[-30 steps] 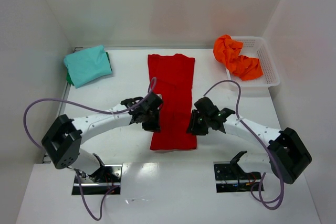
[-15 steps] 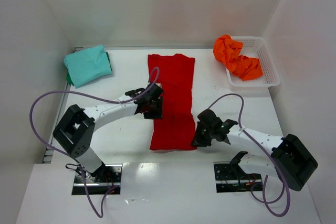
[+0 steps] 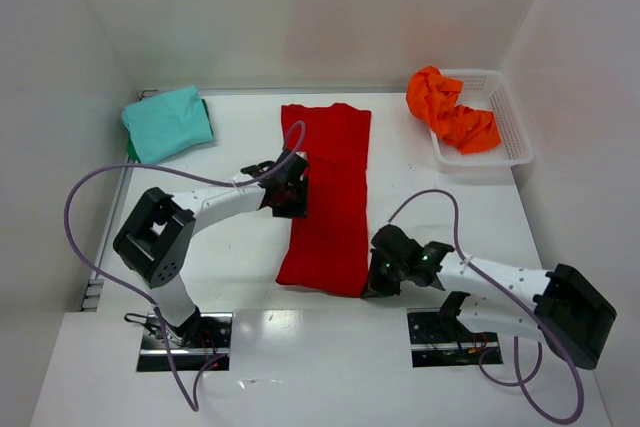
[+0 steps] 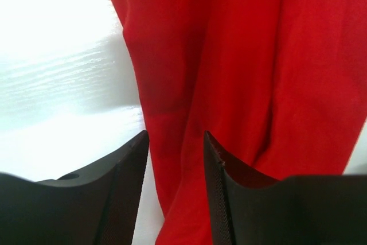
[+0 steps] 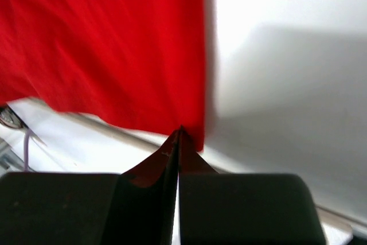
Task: Fold and stack the t-shirts
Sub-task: Rotate the tshirt 90 degrees
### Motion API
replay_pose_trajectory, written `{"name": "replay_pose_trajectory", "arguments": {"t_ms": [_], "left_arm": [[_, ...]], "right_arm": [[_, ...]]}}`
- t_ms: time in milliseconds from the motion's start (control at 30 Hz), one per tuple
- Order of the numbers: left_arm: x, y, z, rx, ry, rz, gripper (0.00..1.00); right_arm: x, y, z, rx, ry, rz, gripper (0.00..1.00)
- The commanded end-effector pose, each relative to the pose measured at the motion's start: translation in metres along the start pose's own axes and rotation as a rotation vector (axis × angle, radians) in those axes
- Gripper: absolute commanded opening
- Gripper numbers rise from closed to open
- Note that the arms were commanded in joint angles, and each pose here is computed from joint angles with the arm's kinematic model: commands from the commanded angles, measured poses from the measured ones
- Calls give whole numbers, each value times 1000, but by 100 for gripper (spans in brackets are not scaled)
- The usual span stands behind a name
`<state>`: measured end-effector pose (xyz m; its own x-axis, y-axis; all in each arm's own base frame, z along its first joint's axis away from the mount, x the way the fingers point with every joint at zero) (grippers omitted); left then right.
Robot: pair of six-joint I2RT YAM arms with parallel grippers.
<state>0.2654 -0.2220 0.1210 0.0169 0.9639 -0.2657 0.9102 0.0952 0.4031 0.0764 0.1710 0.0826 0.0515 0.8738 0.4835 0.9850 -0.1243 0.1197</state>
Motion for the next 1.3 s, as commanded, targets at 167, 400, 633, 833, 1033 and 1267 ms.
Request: {"name": "replay_pose_trajectory", "arguments": {"t_ms": [167, 400, 633, 833, 1033, 1267], "left_arm": [[-6, 31, 0, -68, -45, 48, 52], [-1, 12, -1, 40, -80, 70, 36], [1, -26, -34, 86, -164, 21, 12], [-6, -57, -35, 205, -204, 50, 5], [-12, -103, -34, 334, -172, 39, 5], [-11, -139, -33, 475, -176, 53, 5]], "right_arm": [[-15, -21, -17, 72, -48, 40, 3], [30, 6, -44, -36, 60, 13, 16], [63, 35, -56, -151, 63, -75, 16], [61, 47, -28, -152, 1, -112, 16], [52, 47, -17, -160, -36, -108, 16], [41, 42, -9, -142, -62, -105, 17]]}}
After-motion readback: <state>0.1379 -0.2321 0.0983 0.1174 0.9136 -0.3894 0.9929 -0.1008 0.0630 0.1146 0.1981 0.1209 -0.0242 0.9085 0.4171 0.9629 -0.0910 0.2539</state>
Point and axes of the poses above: each gripper's point midway between its finger pads, its own z axis out along the fingers, its own x axis along the line the jaws close on, y = z × x, the point moved 8 cm from there along -z, back along the fingers, and after that the axes turned 5 degrees about -z, right-handed, at the moved point
